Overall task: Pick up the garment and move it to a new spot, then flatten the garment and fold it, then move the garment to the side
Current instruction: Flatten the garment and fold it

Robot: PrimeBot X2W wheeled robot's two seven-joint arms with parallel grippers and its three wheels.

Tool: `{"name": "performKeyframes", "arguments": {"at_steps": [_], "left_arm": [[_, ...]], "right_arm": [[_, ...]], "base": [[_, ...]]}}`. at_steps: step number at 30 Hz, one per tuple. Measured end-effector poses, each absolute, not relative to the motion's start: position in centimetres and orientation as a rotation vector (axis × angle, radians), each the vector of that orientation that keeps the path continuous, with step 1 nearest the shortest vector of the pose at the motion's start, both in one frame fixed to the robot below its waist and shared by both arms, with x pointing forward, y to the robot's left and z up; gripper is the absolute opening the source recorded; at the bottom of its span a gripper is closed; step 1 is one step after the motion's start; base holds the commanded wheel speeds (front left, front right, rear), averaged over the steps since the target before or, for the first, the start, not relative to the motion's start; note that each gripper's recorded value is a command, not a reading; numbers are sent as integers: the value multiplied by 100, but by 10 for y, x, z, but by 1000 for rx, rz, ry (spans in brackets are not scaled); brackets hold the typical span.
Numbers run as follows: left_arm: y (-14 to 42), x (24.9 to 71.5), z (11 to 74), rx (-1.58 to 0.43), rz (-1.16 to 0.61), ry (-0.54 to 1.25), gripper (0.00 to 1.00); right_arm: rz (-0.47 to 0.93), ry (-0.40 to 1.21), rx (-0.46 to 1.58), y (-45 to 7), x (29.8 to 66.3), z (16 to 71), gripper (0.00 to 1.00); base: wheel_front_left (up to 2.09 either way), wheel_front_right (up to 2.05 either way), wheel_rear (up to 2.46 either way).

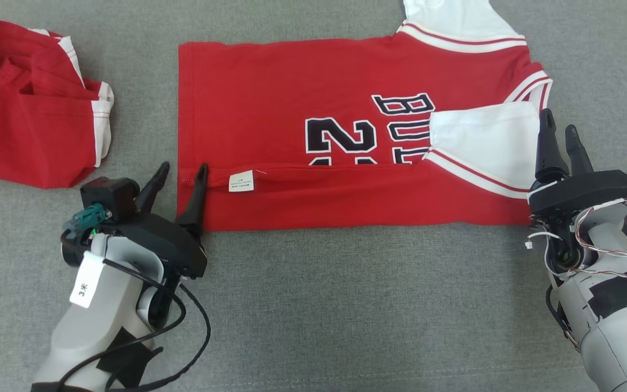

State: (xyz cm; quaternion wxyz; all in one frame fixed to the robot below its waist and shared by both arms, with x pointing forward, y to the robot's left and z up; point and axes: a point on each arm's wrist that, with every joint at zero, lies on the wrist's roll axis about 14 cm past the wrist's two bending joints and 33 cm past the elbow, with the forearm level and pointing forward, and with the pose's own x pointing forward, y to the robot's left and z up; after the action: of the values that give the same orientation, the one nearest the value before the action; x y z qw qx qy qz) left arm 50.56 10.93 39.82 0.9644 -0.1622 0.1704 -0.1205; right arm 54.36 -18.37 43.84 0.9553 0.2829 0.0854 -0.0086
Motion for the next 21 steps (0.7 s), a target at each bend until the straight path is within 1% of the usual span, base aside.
{"name": "performKeyframes", "arguments": {"at_steps": [11, 18, 21], "left_arm": [[113, 508, 429, -325, -251, 247, 100], [125, 485, 424, -302, -234, 265, 100], [125, 473, 428, -296, -244, 253, 100]], "right_arm": [[6, 127, 564, -182, 539, 462, 100], [51, 114, 513, -177, 517, 470, 100], [56, 107, 496, -181, 500, 472, 100]], "base": [[0, 0, 0], [0, 0, 0], [0, 0, 0]]}}
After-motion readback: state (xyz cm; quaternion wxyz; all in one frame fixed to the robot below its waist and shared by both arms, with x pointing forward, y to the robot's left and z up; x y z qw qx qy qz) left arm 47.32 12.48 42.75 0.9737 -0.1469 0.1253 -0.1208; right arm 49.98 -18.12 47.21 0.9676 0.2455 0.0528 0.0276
